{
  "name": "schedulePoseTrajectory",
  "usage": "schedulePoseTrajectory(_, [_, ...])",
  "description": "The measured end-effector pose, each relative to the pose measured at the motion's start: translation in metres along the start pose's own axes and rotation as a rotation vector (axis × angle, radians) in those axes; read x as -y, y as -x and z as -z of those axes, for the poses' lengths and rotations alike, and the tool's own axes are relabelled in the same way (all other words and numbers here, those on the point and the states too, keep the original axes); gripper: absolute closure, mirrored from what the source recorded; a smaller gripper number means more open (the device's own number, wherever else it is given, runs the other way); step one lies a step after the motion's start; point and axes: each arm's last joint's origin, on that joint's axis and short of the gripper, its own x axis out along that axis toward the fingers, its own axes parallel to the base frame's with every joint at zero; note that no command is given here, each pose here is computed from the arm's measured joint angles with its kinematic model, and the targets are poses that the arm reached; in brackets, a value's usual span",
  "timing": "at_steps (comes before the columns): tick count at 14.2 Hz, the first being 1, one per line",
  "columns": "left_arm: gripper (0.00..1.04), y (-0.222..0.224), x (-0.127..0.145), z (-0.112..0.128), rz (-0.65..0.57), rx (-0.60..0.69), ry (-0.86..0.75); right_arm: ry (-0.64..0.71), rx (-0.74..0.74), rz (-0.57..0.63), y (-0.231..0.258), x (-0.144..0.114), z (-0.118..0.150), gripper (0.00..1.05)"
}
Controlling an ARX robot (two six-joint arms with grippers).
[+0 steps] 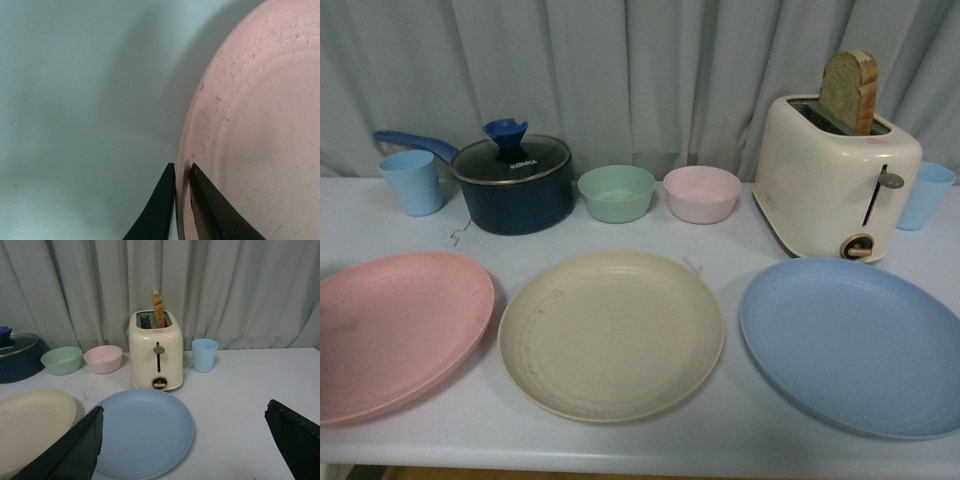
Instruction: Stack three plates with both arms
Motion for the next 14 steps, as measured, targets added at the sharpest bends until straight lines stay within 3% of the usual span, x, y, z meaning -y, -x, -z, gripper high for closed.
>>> schedulePoseTrajectory(1, [1.01,0.007,-0.002,-0.001,0.006,0.015,0.009,0.000,0.000,0.000,0.000,0.000,0.000,0.06])
schedulePoseTrajectory(4, [1.03,0.094,0.020,-0.017,-0.082,0.172,-0.045,0.000,0.000,0.000,0.000,0.000,0.000,0.06])
schedulePoseTrajectory(7, [1.03,0.135,0.088,-0.039,-0.065,0.285,-0.044,0.000,0.000,0.000,0.000,0.000,0.000,0.06])
schedulePoseTrajectory(10, [1.03,0.120,0.160,-0.025,0.003,0.235,-0.001,0.000,0.000,0.000,0.000,0.000,0.000,0.06])
schedulePoseTrajectory(11, [1.03,0.110,0.195,-0.017,0.050,0.214,-0.005,0.000,0.000,0.000,0.000,0.000,0.000,0.06])
schedulePoseTrajectory(14, [1.03,0.078,0.243,-0.001,0.086,0.180,-0.025,0.000,0.000,0.000,0.000,0.000,0.000,0.06])
